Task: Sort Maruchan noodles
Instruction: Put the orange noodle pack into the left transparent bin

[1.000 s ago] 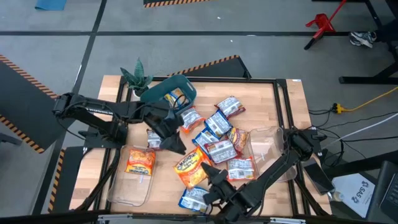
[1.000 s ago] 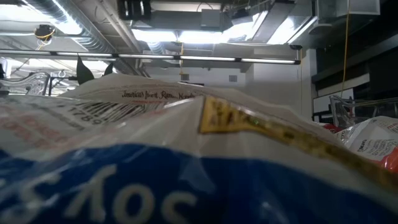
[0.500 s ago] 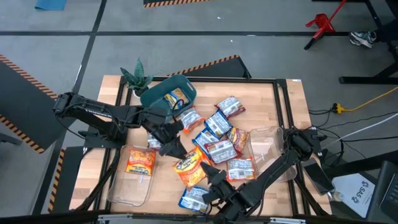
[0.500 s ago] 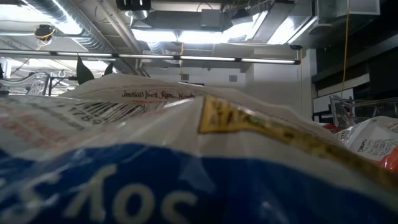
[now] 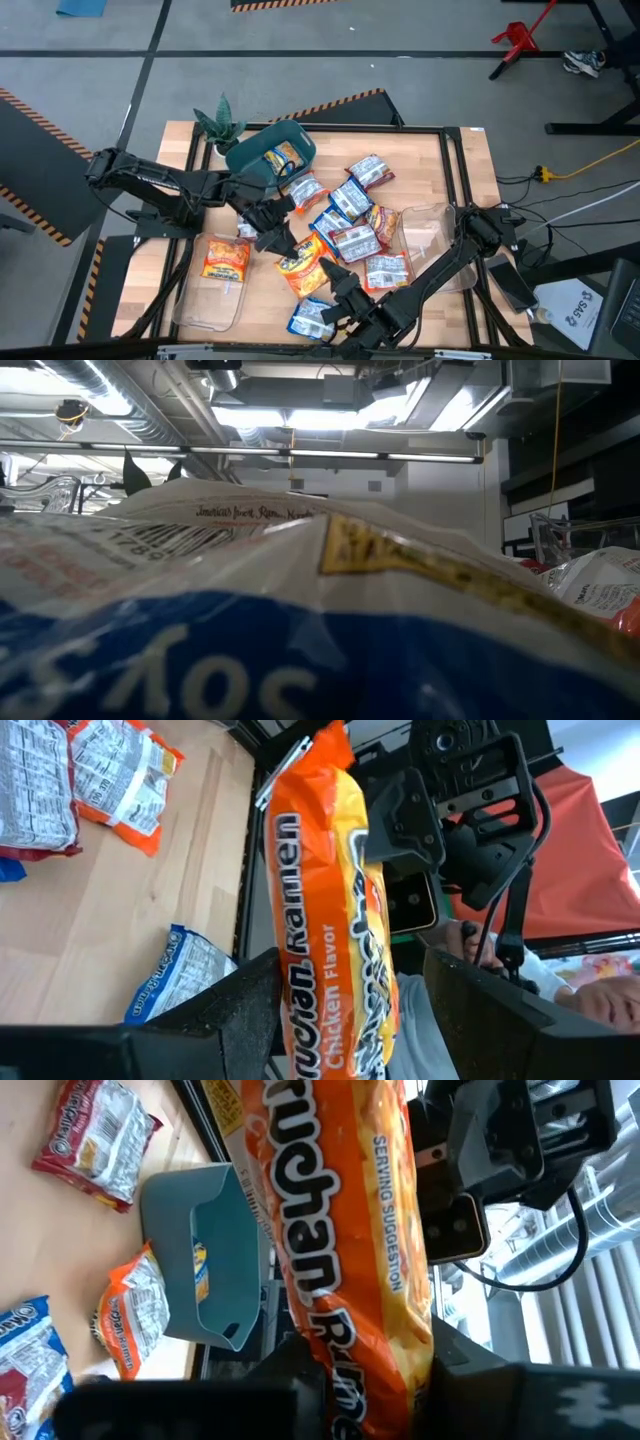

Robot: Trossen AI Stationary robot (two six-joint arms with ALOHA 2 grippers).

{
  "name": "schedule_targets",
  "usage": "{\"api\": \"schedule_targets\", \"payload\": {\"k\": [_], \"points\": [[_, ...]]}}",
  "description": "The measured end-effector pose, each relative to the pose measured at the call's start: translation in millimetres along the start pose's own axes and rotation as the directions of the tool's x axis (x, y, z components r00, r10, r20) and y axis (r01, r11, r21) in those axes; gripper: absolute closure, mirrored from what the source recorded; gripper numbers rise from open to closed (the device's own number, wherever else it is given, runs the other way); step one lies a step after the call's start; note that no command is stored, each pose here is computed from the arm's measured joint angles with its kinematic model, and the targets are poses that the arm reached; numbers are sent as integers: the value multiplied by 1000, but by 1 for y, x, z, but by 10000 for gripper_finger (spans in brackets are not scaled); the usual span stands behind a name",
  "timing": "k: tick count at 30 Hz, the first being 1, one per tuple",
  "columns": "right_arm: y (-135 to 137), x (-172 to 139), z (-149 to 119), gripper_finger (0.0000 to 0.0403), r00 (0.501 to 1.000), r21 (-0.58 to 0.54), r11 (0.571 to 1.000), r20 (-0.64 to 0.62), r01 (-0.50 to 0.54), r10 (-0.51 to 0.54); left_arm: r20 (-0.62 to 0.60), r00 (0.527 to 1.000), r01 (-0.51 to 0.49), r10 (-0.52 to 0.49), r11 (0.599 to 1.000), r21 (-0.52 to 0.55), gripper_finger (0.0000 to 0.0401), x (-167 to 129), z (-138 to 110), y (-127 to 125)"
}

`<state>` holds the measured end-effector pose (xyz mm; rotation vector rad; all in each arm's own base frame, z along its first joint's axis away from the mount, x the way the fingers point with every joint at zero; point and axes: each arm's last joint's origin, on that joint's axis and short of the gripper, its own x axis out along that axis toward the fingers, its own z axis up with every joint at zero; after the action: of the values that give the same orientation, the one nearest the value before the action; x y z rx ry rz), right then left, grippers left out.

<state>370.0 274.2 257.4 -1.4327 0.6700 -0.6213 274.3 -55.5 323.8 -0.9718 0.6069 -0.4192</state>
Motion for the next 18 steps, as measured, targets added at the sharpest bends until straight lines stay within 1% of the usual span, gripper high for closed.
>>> {"api": "schedule_targets", "payload": {"k": [9,18], "points": [[-2,10,0,343,1000,-45,999,-24,3,-4,7,1000,-17,17,1000,19,165,3,0,2],[-18,13,5,343,1000,7,1000,-6,-12,12,-41,999,27,-25,999,47,165,13,1,5]]}}
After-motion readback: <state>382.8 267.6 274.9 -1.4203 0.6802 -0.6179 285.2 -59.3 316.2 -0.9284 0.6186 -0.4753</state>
